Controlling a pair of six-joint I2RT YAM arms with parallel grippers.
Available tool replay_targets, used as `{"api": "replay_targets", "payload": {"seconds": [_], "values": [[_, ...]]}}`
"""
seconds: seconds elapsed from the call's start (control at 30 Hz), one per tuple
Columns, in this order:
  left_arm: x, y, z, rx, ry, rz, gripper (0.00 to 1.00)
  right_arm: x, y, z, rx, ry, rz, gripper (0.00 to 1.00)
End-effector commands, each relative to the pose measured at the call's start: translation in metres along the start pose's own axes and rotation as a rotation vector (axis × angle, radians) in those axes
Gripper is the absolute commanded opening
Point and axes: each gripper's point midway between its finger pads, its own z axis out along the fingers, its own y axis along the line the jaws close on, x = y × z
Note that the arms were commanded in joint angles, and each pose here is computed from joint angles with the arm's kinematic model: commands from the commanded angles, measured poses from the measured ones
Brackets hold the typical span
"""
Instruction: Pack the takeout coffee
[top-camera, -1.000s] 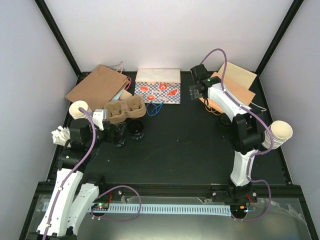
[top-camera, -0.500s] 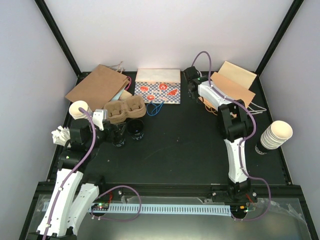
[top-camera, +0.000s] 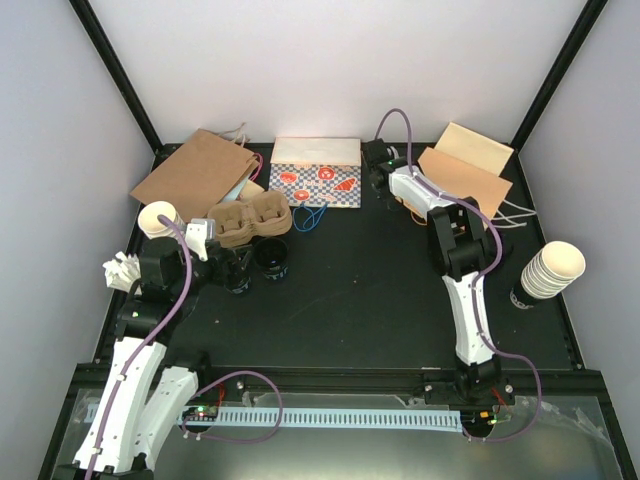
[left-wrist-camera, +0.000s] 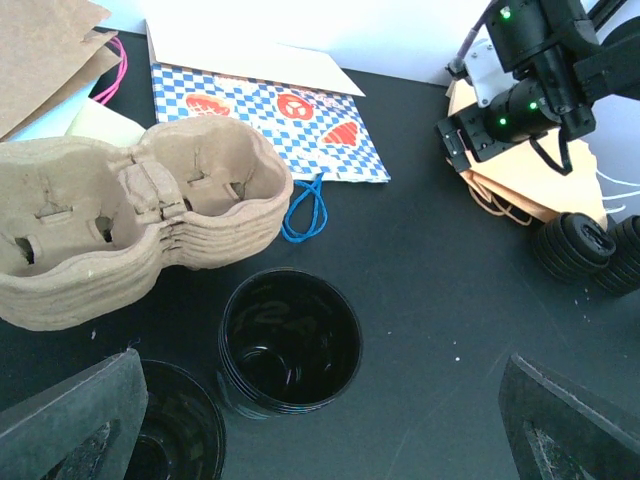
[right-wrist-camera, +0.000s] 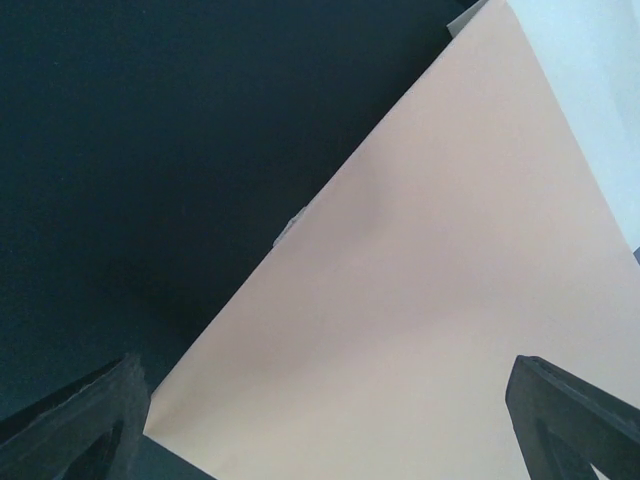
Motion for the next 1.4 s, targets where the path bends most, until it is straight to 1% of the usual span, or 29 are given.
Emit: {"api": "replay_targets", "payload": {"seconds": [0.0,0.1,0.17,0.23,0.3,0.37,0.5,0.63,0.67,0.7,0.73,1.03,1.17,1.2,1.23,1.27,1.3,1.33,1.37], "values": [[-0.005,-0.003,0.000,0.008,-0.017,0.028,0.99,-0.002,-0.003,0.005,0.104,-0.008,-0.023,1.00],[-0.005,-0.002,0.001,0.006,-0.016,0.027,0.99,0.001,-0.010,0.010,0.171,0.000,-0.024,1.00],[-0.005,-0.002,0.001,0.005,-0.014,0.027,0.99,0.002,-0.013,0.013,0.214,0.002,-0.029,0.97],[-0.005,-0.002,0.001,0.006,-0.012,0.026,0.99,0.003,-0.018,0.015,0.255,0.004,-0.027,0.91],[-0.005,-0.002,0.001,0.005,-0.013,0.027,0.99,0.003,-0.019,0.016,0.275,0.001,-0.024,0.82],[-0.005,-0.002,0.001,0.006,-0.013,0.026,0.99,0.002,-0.021,0.014,0.285,-0.005,-0.013,0.70],[-0.005,-0.002,0.001,0.007,-0.013,0.027,0.99,-0.004,-0.030,0.001,0.293,-0.039,0.013,0.37],[-0.005,-0.002,0.001,0.006,-0.015,0.027,0.99,-0.012,-0.041,-0.017,0.302,-0.090,0.045,0.11],[-0.005,-0.003,0.001,0.008,-0.016,0.028,0.99,-0.015,-0.044,-0.022,0.307,-0.104,0.056,0.05],[-0.005,-0.002,0.001,0.007,-0.017,0.027,0.99,-0.016,-0.047,-0.027,0.307,-0.115,0.067,0.02],[-0.005,-0.003,0.001,0.008,-0.016,0.028,0.99,-0.018,-0.049,-0.032,0.302,-0.125,0.078,0.01],[-0.006,-0.004,-0.001,0.011,-0.023,0.031,0.99,-0.036,-0.069,-0.080,0.286,-0.201,0.117,0.01],[-0.007,-0.005,-0.002,0.012,-0.029,0.034,0.99,-0.042,-0.074,-0.102,0.236,-0.237,0.134,0.02],[-0.007,-0.005,-0.002,0.013,-0.029,0.035,0.99,-0.043,-0.075,-0.106,0.220,-0.242,0.137,0.04],[-0.007,-0.005,-0.003,0.014,-0.031,0.036,0.99,-0.043,-0.073,-0.108,0.198,-0.245,0.132,0.09],[-0.007,-0.006,-0.003,0.014,-0.030,0.036,0.99,-0.043,-0.068,-0.106,0.174,-0.243,0.116,0.31],[-0.007,-0.005,-0.003,0.013,-0.031,0.035,0.99,-0.041,-0.063,-0.103,0.148,-0.236,0.095,0.60],[-0.007,-0.005,-0.003,0.013,-0.030,0.035,0.99,-0.040,-0.052,-0.099,0.108,-0.227,0.066,0.77],[-0.007,-0.005,-0.003,0.013,-0.031,0.036,0.99,-0.039,-0.046,-0.095,0.093,-0.217,0.047,0.85]]}}
